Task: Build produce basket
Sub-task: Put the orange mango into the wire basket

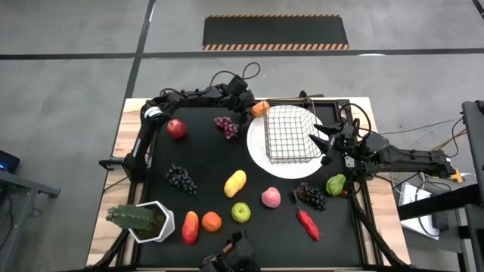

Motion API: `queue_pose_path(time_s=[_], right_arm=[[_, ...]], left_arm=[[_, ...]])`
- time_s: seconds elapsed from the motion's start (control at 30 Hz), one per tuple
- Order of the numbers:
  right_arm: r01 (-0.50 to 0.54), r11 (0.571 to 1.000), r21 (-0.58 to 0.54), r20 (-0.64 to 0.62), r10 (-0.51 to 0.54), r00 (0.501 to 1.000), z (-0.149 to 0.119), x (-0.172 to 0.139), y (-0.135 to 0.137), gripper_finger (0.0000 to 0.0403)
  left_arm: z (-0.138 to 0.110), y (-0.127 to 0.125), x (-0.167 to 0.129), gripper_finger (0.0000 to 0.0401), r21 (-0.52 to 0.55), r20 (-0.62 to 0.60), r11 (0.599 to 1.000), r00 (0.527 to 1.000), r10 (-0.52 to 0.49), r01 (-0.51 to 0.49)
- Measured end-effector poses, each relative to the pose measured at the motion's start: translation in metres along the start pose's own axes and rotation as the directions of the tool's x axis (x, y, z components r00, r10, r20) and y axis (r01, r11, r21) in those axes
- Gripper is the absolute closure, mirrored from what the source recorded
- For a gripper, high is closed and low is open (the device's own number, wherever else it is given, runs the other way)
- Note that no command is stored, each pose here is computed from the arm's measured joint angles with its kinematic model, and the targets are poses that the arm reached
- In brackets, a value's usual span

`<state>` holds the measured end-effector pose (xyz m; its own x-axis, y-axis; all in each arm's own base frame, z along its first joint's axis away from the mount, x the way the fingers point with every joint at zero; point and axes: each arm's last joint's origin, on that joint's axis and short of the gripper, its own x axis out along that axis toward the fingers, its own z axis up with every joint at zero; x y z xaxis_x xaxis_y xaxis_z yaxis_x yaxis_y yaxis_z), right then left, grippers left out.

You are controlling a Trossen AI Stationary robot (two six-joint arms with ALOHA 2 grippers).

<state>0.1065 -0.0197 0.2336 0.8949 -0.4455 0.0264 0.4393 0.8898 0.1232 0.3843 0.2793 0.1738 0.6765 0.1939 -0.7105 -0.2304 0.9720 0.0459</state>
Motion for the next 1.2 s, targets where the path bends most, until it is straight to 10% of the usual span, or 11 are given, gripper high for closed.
queue_pose_path(time_s=[0.43, 0.67, 0.87, 1.2], right_arm=[[0.018, 0.999, 0.028, -0.001, -0.018, 1.000, 0.000, 0.000, 0.000, 0.0179], [0.046, 0.999, -0.016, -0.065, -0.047, 0.997, -0.006, 0.023, 0.007, 0.0179], [0.060, 0.991, -0.119, -0.077, -0.069, 0.995, 0.026, 0.052, 0.020, 0.0199], [0.105, 0.970, -0.219, -0.252, -0.160, 0.954, 0.073, 0.086, 0.026, 0.0258]], left_arm=[[0.008, 0.001, -0.005, 0.0096, 0.030, 0.019, 0.999, 1.000, 0.019, -0.019], [0.036, -0.004, -0.064, 0.0096, 0.047, 0.125, 0.996, 0.990, 0.064, -0.071], [0.047, -0.011, -0.096, 0.0096, 0.101, 0.277, 0.988, 0.957, 0.082, -0.114], [0.036, -0.007, -0.066, 0.0096, -0.041, 0.376, 0.992, 0.917, 0.129, -0.123]])
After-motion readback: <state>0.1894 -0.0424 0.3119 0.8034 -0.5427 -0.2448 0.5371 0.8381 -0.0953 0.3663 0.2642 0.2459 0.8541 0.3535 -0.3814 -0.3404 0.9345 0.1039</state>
